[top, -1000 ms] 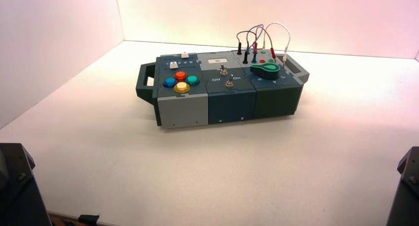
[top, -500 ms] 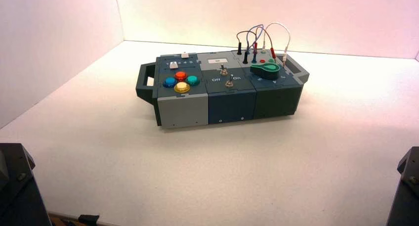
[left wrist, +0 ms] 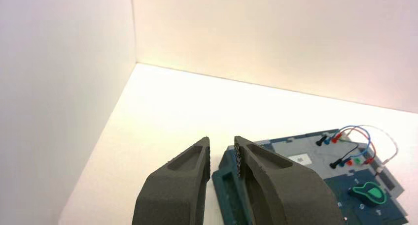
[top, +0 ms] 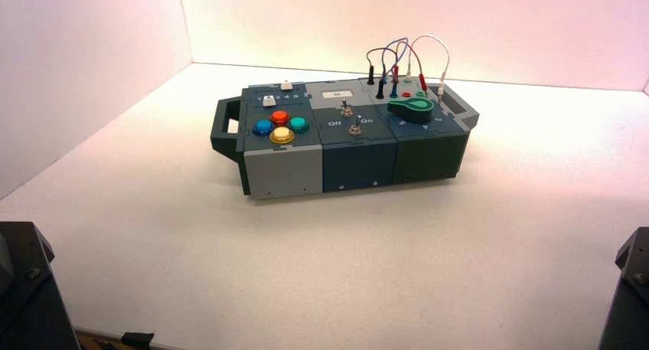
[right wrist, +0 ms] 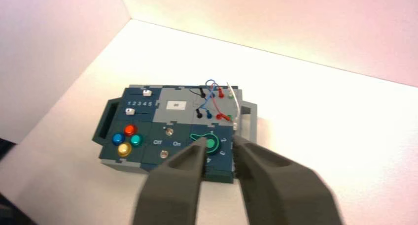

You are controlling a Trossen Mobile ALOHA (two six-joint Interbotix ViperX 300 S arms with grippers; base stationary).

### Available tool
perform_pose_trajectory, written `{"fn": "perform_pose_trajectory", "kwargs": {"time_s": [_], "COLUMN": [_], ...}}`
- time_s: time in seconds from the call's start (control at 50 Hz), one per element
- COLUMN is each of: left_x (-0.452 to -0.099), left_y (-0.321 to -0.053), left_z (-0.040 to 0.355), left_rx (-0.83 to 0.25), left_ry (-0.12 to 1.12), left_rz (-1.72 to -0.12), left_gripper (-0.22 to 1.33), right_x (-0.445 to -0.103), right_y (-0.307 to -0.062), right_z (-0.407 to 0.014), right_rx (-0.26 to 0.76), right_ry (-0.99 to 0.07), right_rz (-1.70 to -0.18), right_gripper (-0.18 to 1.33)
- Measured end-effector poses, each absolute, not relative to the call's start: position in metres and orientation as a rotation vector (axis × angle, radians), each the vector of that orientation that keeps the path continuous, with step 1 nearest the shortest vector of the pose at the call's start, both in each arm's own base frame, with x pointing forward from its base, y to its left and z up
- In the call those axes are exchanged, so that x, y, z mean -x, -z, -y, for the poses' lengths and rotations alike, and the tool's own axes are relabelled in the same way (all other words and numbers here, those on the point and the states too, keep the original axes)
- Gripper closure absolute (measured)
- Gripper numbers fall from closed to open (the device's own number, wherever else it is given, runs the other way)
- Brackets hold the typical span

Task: Open both grippers.

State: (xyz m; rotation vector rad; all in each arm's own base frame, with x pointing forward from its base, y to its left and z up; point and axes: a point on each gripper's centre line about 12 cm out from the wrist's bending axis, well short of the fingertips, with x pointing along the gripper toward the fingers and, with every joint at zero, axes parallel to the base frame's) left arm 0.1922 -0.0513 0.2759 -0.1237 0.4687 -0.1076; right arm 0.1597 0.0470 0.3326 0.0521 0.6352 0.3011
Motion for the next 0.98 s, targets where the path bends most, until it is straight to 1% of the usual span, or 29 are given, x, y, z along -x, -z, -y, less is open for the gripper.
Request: {"fn": "perform_pose_trajectory", "kwargs": {"time_s": [0.04, 0.08, 0.1, 0.14, 0.16, 0.18, 0.2, 0.38, 0.64, 0.98], "left_x": [-0.191, -0.19, -0.19, -0.189, -0.188, -0.188, -0.187, -0.186, -0.187, -0.189], "left_y": [-0.277, -0.278, -0.277, -0.278, -0.279, -0.278, -0.278, -0.276, -0.275, -0.271], "left_z": [0.051, 0.05, 0.049, 0.049, 0.049, 0.048, 0.048, 0.048, 0.049, 0.05], "left_rx": [0.123, 0.114, 0.108, 0.094, 0.095, 0.088, 0.082, 0.06, 0.061, 0.053], "left_ry": [0.106, 0.106, 0.106, 0.105, 0.106, 0.103, 0.102, 0.101, 0.102, 0.103], "left_rz": [-0.466, -0.464, -0.464, -0.462, -0.462, -0.466, -0.469, -0.487, -0.494, -0.51], "left_gripper": [0.43, 0.24, 0.13, -0.08, -0.11, -0.2, -0.22, -0.21, -0.21, -0.21], "right_x": [-0.159, -0.158, -0.158, -0.157, -0.157, -0.157, -0.157, -0.158, -0.158, -0.157], "right_y": [-0.333, -0.334, -0.335, -0.334, -0.334, -0.335, -0.335, -0.332, -0.325, -0.326], "right_z": [-0.046, -0.045, -0.044, -0.043, -0.043, -0.043, -0.041, -0.04, -0.039, -0.039], "right_rx": [-0.043, -0.032, -0.028, -0.017, -0.017, -0.01, 0.001, 0.017, 0.016, 0.012], "right_ry": [-0.296, -0.29, -0.289, -0.283, -0.281, -0.279, -0.272, -0.261, -0.257, -0.256], "right_rz": [-0.63, -0.625, -0.619, -0.618, -0.618, -0.615, -0.614, -0.613, -0.6, -0.592], "right_gripper": [0.06, -0.1, -0.15, -0.18, -0.18, -0.18, -0.18, -0.18, -0.18, -0.18]}}
